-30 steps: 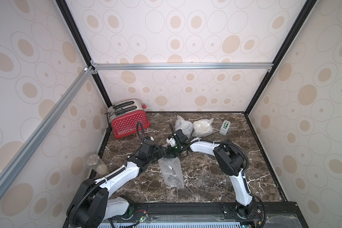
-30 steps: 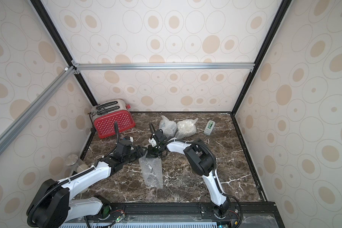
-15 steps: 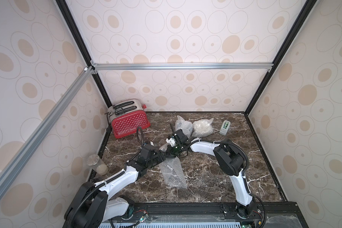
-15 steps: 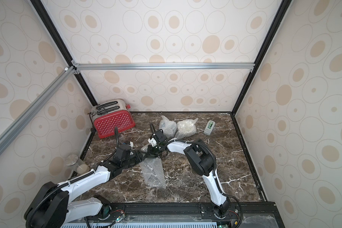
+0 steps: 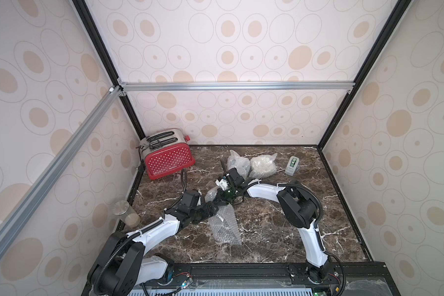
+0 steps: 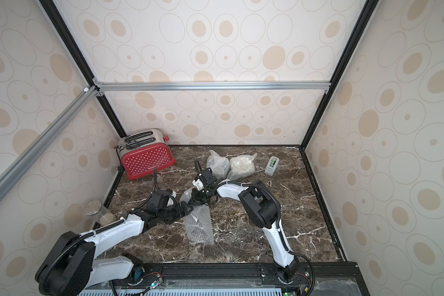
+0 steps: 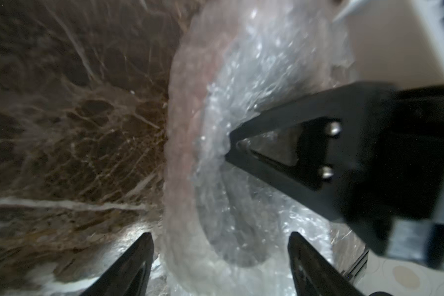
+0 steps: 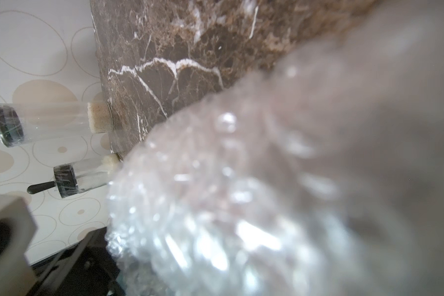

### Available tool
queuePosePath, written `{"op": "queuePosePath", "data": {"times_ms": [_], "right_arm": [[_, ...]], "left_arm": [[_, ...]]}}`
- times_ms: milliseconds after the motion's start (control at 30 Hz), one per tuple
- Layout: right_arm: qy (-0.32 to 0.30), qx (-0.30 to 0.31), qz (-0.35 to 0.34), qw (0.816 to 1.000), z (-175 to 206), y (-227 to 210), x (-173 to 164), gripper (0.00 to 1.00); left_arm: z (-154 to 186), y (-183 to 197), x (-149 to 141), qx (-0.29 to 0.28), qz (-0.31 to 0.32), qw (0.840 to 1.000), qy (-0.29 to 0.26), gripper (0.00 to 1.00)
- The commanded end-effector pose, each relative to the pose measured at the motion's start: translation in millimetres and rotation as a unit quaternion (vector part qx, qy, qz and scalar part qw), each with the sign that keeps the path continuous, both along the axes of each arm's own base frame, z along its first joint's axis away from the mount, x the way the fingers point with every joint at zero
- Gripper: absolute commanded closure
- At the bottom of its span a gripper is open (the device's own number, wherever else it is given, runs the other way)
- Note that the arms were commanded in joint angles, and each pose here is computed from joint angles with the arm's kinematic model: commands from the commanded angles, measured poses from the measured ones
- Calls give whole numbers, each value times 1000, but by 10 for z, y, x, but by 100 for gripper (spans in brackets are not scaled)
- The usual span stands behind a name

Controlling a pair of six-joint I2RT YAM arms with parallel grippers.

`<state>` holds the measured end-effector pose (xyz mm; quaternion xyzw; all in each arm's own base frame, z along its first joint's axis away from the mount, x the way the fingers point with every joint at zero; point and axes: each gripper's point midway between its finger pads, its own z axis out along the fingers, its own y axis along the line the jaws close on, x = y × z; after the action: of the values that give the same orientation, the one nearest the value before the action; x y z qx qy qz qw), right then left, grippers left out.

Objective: Wrap bowls in bubble wrap
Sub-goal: Wrap the bowl in bubble wrap.

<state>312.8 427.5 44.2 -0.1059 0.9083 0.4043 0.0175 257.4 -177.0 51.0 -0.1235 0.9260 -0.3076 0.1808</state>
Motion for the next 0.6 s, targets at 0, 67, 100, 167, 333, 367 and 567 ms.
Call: {"op": "queuePosePath", "data": {"times_ms": [0,67,100,167,333,367,567], "right_arm": [[28,-43,-5,999,-253,-141,-110,92],[27,-44,-4,999,-249,-145,-116,91],[27,-46,-4,999,-258,-154,-119,91],[26,-46,-4,999,-249,-157,-123,91],[26,-47,-3,999,-266,-166,-127,91],[26,-46,-3,999,-264,-162,-126,91],[27,-47,0,999,-278,-167,-142,91]], "left_arm": [[89,-102,74,-15,-29,999,-6,17],[95,-121,143,-26,-21,999,-9,16],[100,-130,180,-34,-15,999,-9,16],[111,-123,246,-48,-1,999,-11,16],[49,-15,325,-27,29,999,-6,20],[12,-2,324,-25,34,999,-2,24],[-104,28,324,-32,55,998,3,45]]}}
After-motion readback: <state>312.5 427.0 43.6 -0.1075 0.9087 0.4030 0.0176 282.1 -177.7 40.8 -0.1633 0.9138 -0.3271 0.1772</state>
